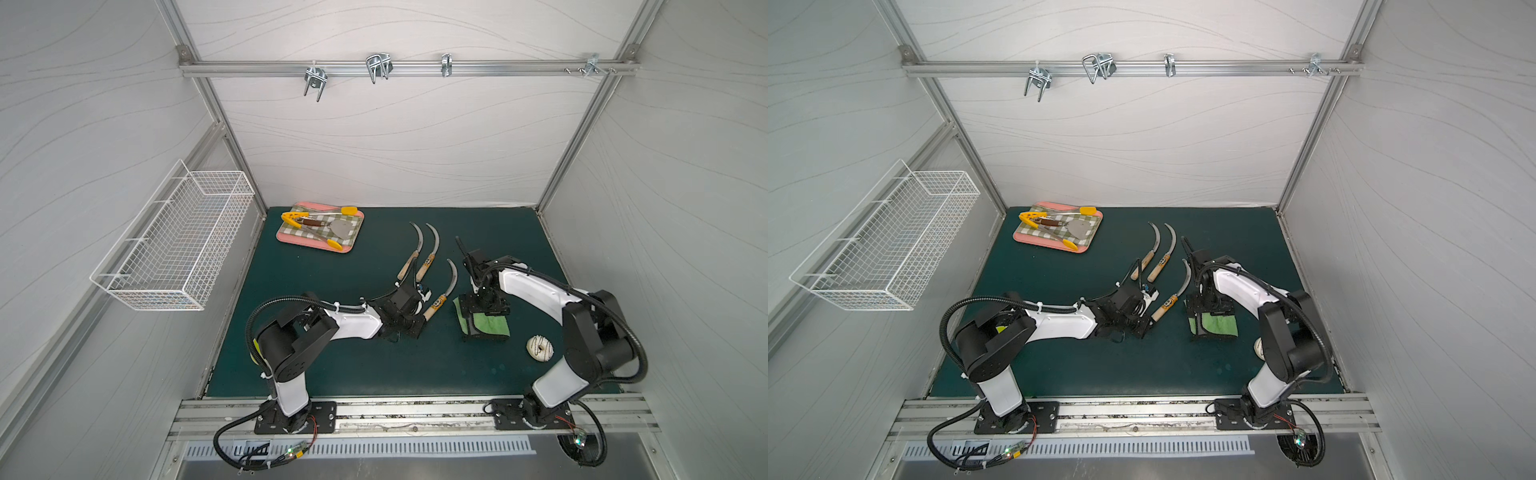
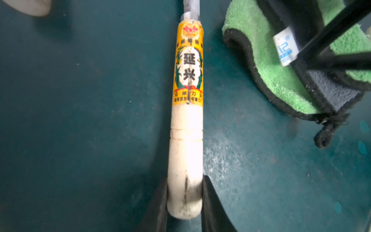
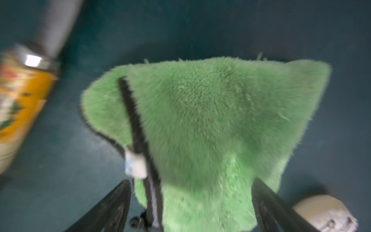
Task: Wipe small sickles with rags
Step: Adjust the small sickle at the center of the board, then wipe the small sickle at the center of the board.
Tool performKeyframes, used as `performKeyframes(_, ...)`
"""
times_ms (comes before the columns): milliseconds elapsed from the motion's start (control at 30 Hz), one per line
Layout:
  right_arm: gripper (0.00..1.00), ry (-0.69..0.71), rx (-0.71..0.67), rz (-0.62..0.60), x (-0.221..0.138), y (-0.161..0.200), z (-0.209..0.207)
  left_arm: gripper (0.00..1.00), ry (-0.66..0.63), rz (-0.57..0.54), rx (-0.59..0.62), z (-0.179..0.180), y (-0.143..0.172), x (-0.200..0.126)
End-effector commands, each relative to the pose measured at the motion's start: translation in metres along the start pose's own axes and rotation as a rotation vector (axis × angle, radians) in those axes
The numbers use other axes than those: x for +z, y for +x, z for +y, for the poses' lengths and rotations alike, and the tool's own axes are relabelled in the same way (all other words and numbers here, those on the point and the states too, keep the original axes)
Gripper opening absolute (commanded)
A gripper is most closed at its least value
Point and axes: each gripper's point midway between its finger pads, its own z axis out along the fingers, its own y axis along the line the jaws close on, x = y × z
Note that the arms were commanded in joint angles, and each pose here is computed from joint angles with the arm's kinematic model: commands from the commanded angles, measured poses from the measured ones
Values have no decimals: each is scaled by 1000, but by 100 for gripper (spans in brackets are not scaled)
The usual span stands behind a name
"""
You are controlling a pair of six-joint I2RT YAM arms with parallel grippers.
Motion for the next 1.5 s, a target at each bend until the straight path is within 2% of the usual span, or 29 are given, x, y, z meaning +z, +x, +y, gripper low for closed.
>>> performKeyframes(0,91,-24,13,51,22,4,8,5,-13,13,-3,7,5,2)
performKeyframes(200,83,-19,17,89,43,5,9,27,-10,20,-11,6,7,0)
performKeyframes(267,69,-26,27,86,46,4,7,30,-10,18,-13,6,8,-3)
performKeyframes(333,46,-53,40,65,42,0,6,32,-10,22,-15,6,10,-7)
performKeyframes(367,39,-69,41,53,40,-2,6,33,-9,19,-16,5,10,-9)
performKeyframes(433,27,-124,43,24,30,-6,8,34,-6,15,-20,5,11,-13)
performKeyframes(500,23,-186,37,-5,17,-10,12,35,-1,7,-25,4,11,-16)
performKeyframes(633,20,-349,38,-60,-18,-13,22,37,21,-6,-48,1,12,-19)
performKeyframes(800,19,-463,15,-105,-55,-14,29,38,43,-6,-66,-2,14,-16)
performKeyframes(1200,18,-793,-17,-148,-111,-18,72,35,79,19,-62,-7,15,4)
performKeyframes(1300,18,-860,-26,-144,-118,-19,81,28,77,20,-61,-6,17,7)
performKeyframes(1467,17,-897,-46,-120,-114,-22,92,1,75,21,-62,-5,16,14)
